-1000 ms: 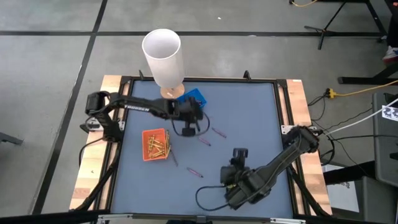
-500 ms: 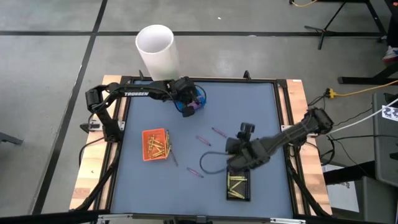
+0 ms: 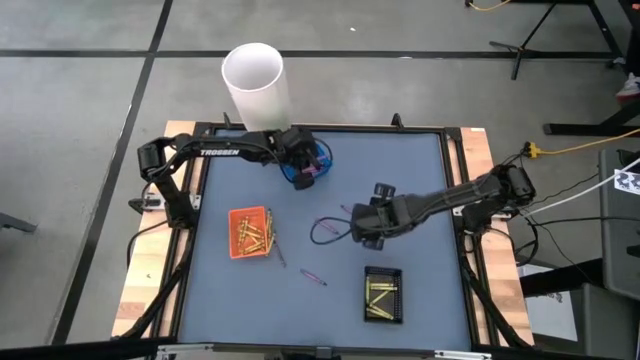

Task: Sort crayons
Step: Put the violet crayon into the blue bin

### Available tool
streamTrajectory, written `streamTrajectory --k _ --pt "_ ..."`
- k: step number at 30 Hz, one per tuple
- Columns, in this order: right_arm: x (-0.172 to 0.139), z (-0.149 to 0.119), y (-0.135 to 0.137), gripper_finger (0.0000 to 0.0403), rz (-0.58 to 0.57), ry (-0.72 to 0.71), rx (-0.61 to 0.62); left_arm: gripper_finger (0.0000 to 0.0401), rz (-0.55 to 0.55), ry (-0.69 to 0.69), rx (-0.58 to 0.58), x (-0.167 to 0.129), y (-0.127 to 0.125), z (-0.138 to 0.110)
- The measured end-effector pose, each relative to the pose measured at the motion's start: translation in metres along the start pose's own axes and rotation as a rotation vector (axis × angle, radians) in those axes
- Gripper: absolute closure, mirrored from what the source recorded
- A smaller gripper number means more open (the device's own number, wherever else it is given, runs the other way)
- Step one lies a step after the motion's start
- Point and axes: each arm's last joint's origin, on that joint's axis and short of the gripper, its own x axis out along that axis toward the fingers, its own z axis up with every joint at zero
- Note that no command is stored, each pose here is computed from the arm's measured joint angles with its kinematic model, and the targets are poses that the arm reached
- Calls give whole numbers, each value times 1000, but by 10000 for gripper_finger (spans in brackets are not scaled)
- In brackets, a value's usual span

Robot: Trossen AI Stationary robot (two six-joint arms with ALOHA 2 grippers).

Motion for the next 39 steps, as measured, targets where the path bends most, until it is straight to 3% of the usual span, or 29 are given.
streamTrajectory --k 7,19,31,39 --pt "7 12 -12 253 10 -58 3 389 6 0 7 -1 -3 0" --pt "17 19 -36 253 -13 -46 62 295 35 3 -28 -1 -4 1" --pt "20 23 -41 253 -13 -68 85 296 -218 -36 23 -8 -37 5" --pt "41 7 -38 253 -27 -7 25 300 -286 -40 118 -51 -60 2"
